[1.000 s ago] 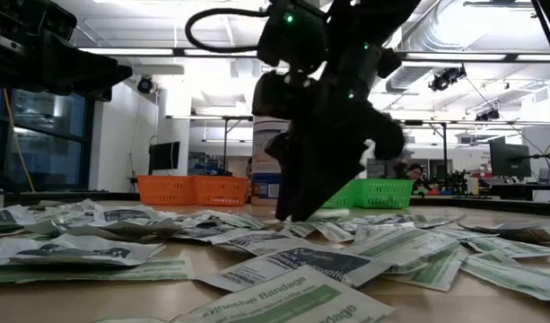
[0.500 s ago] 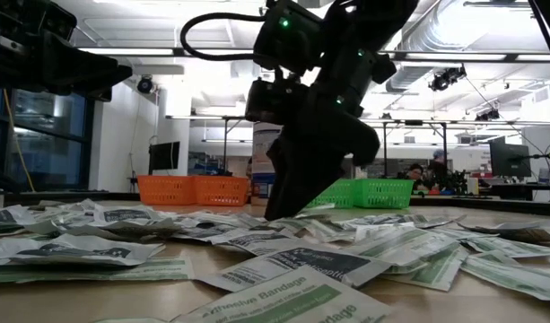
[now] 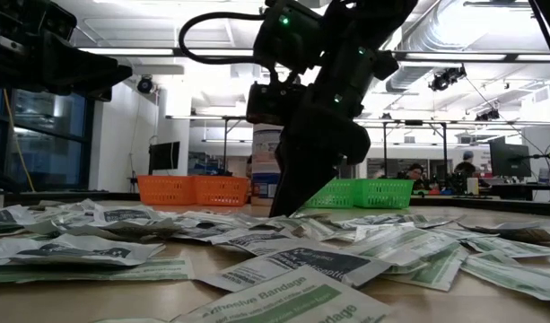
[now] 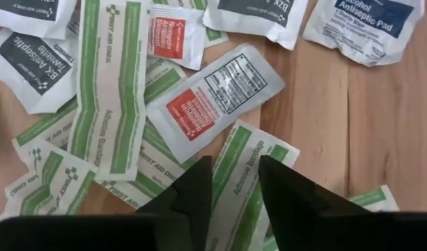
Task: Pick & Place First Aid Supplies
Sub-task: Put the green bandage pack into the right green bin
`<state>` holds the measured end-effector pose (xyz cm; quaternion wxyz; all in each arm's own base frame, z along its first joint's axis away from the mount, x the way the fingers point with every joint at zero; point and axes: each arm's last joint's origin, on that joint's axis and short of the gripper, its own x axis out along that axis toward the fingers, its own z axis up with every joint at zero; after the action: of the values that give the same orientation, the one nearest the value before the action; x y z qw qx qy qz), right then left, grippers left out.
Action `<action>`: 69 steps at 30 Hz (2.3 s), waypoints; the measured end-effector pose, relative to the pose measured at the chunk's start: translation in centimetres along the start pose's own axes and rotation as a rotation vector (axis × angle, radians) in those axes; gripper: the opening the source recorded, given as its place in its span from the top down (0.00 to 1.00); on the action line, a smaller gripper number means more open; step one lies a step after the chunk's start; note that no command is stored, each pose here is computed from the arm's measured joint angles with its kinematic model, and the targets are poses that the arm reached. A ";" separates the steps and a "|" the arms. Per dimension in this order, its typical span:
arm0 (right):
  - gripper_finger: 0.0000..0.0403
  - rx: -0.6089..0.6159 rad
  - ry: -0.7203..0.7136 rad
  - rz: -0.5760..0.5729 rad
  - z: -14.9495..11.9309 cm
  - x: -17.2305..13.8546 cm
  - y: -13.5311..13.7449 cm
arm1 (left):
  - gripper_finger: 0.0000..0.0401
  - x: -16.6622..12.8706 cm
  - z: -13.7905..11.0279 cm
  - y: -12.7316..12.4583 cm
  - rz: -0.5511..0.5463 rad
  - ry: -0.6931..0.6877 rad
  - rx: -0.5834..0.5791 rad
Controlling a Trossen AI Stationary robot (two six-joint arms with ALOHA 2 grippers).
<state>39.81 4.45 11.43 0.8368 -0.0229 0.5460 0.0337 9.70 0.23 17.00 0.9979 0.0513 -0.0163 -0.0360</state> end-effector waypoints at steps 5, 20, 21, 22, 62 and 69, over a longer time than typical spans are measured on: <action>0.79 0.004 0.007 -0.005 -0.1 0.0 0.0 | 0.65 0.0 0.0 0.0 0.001 0.000 0.000; 0.98 0.020 -0.005 0.000 0.1 -1.5 0.0 | 0.65 0.0 0.0 0.0 0.000 0.000 0.000; 0.99 0.020 -0.008 0.001 0.2 -1.9 0.0 | 0.65 0.0 0.0 0.0 0.001 0.000 0.000; 0.99 0.018 -0.009 0.001 0.2 -2.3 0.0 | 0.65 0.0 0.0 0.0 0.001 0.000 0.000; 1.00 0.669 -0.303 -0.135 -7.2 -13.4 -6.6 | 0.65 0.0 0.0 0.0 -0.001 0.000 0.000; 1.00 0.791 -0.336 -0.216 -10.3 -14.8 -9.5 | 0.65 0.0 0.0 0.0 0.000 0.000 0.000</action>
<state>25.24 -6.22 20.79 0.8571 0.2479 0.3678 -0.2620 9.70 0.23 16.99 0.9979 0.0513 -0.0162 -0.0362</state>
